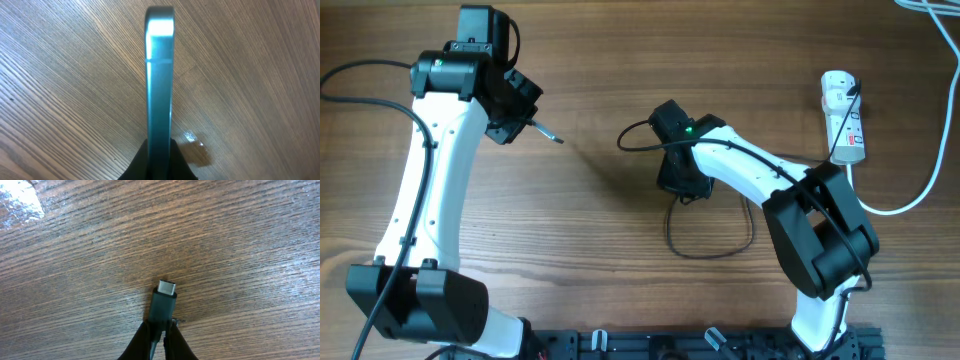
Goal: Plug charger to phone and switch on socket
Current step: 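Close the right gripper on the black USB-C cable plug, then lift the phone upright with the left gripper, bring plug below it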
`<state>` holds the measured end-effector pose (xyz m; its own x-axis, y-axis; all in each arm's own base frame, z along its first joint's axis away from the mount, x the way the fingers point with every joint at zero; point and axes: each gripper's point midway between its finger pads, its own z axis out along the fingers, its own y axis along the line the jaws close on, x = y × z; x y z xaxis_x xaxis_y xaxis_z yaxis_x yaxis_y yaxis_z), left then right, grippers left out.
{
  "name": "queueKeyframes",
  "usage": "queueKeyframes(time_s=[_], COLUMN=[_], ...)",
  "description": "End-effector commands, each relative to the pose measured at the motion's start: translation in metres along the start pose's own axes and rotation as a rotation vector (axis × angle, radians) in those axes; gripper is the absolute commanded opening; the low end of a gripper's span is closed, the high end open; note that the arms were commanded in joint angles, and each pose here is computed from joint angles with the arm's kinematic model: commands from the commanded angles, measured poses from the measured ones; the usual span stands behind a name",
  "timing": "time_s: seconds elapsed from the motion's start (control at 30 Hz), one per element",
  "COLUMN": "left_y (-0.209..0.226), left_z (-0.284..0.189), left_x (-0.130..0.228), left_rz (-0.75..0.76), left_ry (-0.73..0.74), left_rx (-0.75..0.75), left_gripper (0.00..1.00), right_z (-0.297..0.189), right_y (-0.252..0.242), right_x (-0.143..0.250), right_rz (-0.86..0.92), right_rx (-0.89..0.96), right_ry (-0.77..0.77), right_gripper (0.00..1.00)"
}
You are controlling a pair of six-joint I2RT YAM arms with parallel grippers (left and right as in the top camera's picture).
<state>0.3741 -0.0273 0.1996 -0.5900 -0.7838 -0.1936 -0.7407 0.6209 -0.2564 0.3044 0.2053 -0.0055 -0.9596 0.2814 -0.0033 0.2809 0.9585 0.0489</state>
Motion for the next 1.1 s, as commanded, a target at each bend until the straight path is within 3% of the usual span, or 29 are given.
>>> queueKeyframes(time_s=[0.0, 0.2, 0.23, 0.33, 0.43, 0.53, 0.77, 1.07], left_y=[0.002, -0.032, -0.037, -0.039, -0.039, -0.038, -0.038, -0.037], left_z=[-0.005, -0.008, -0.009, -0.009, -0.009, -0.009, -0.009, -0.009], left_x=[-0.005, 0.005, 0.007, 0.005, 0.005, 0.005, 0.006, 0.006], left_rz=[0.010, 0.145, 0.145, 0.145, 0.146, 0.146, 0.146, 0.146], left_ry=[-0.027, 0.043, 0.053, 0.046, 0.046, 0.048, 0.049, 0.051], left_rx=[0.006, 0.175, 0.200, 0.208, 0.208, 0.206, 0.205, 0.202], left_gripper=[0.04, 0.04, 0.04, 0.04, 0.04, 0.04, 0.04, 0.04], right_z=[0.017, -0.004, -0.011, -0.015, -0.014, -0.014, -0.011, 0.002], right_y=[-0.005, 0.011, 0.011, 0.010, 0.005, 0.003, -0.001, -0.006], right_x=[0.010, 0.007, 0.006, 0.006, 0.005, 0.006, 0.011, 0.009], right_rz=[-0.006, -0.031, -0.025, -0.049, -0.068, -0.065, -0.007, 0.006], right_rx=[0.013, -0.105, -0.123, -0.126, -0.101, -0.093, -0.052, 0.004], right_ry=[0.044, 0.080, 0.081, 0.077, 0.066, 0.072, 0.060, 0.037], right_gripper=[0.04, 0.04, 0.09, 0.40, 0.44, 0.44, 0.27, 0.23])
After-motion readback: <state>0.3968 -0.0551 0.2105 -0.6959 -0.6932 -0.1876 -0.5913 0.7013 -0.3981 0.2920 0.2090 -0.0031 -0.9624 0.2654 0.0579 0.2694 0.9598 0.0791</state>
